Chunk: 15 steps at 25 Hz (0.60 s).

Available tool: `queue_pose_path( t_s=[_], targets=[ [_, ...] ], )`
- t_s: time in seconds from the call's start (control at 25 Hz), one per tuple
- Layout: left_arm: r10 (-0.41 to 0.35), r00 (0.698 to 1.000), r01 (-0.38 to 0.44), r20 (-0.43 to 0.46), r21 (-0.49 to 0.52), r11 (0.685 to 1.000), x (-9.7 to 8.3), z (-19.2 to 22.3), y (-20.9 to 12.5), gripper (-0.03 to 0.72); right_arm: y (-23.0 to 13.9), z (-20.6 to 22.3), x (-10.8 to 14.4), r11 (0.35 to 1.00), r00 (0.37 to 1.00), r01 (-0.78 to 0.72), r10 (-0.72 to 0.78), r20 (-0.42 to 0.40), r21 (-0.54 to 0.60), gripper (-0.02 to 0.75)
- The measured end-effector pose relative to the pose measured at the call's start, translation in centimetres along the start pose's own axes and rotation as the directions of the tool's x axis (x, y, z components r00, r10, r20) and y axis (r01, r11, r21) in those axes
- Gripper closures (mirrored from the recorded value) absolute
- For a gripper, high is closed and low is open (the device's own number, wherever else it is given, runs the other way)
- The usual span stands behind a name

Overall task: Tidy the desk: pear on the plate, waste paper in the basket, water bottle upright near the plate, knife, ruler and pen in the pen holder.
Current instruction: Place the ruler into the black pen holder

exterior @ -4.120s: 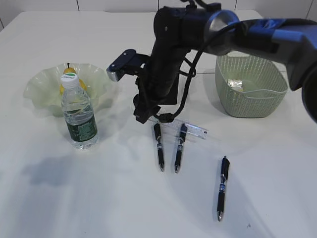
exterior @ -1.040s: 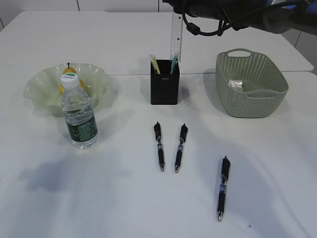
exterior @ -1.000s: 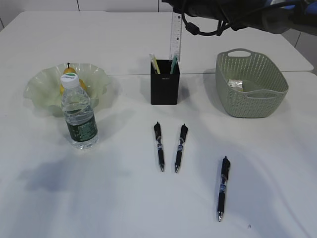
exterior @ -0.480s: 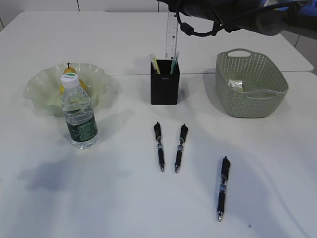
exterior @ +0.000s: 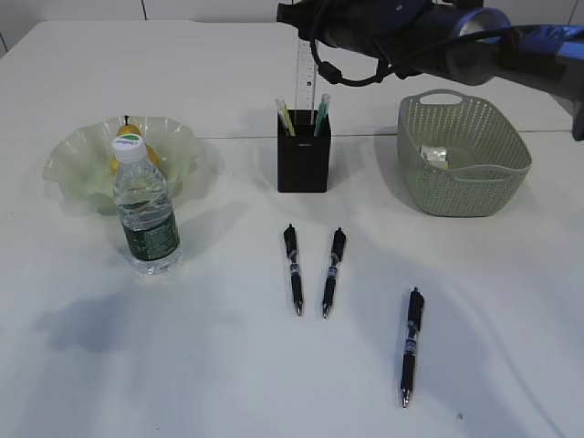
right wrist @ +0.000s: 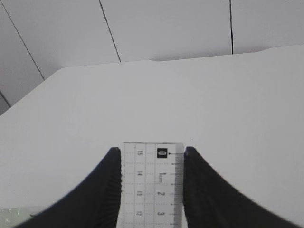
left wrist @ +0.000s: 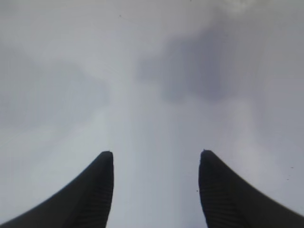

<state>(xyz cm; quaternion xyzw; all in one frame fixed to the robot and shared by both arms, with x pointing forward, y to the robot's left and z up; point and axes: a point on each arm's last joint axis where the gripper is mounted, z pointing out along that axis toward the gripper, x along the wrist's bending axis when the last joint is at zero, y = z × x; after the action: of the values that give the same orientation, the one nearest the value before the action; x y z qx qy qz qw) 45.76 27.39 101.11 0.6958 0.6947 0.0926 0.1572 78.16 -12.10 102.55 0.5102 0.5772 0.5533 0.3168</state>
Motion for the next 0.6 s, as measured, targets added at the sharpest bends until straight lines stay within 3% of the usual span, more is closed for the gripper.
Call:
queue_pose_path(
  t_s=[0.6],
  targets=[
    [0.001,1.0,-0.001,0.0,-0.006,1.0,0.0,0.0,0.1,0.287,-3.5,1.6,-1.1,0.999,0.999,-0.004,0.002,0.044,0.035,0.455]
  ],
)
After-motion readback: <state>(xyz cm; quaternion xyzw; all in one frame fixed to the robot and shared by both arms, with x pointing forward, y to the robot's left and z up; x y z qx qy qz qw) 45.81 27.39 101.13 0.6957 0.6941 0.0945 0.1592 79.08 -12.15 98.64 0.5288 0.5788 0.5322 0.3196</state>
